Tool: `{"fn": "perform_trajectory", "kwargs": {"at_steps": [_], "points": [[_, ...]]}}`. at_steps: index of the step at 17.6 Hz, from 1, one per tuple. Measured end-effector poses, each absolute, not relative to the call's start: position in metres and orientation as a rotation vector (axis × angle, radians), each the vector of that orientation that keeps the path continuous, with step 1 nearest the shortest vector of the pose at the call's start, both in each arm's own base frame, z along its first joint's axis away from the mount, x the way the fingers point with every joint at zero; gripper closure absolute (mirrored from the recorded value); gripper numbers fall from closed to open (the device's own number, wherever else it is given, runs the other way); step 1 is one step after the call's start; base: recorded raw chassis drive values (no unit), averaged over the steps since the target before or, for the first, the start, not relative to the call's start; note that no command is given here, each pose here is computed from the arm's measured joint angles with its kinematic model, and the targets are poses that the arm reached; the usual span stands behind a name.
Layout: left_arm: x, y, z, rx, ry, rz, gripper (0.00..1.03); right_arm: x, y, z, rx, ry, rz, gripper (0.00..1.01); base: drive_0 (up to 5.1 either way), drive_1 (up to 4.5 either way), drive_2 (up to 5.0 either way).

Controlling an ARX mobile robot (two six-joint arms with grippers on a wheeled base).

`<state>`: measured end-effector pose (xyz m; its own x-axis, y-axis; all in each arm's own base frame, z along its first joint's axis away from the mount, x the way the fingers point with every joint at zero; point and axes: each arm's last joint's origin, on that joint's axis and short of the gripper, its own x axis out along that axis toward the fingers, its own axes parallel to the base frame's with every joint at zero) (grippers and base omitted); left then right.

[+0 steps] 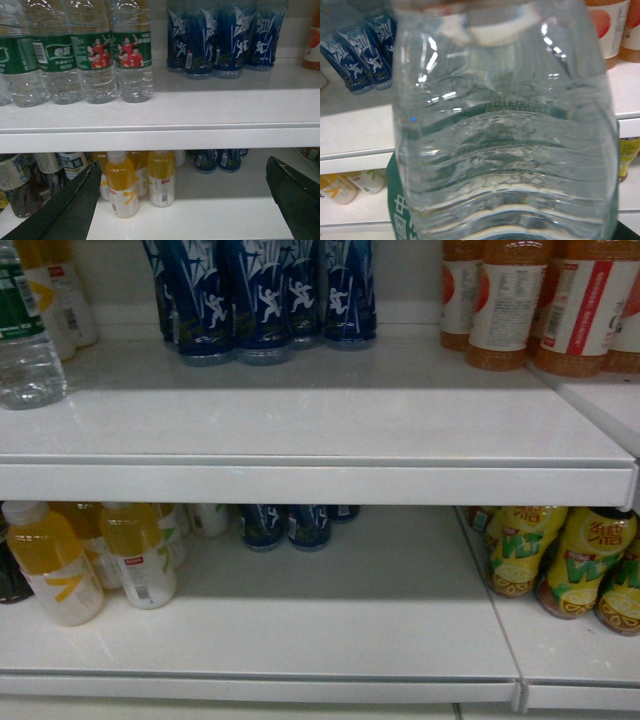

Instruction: Move water from second to third shelf

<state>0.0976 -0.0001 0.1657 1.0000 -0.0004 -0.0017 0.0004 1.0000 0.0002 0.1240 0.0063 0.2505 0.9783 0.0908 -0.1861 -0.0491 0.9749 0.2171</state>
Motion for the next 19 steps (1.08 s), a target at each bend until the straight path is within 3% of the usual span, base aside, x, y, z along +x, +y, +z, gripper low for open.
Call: {"fn": "perform_trajectory", "kwargs": {"at_steps": [19], "points": [[0.0976, -0.0001, 0.1655, 0.0, 0.003, -0.001, 0.05, 0.1241, 0.0063, 0.2505, 0.213, 0.197, 0.071, 0.59, -5.0, 2.41, 2.4]]}}
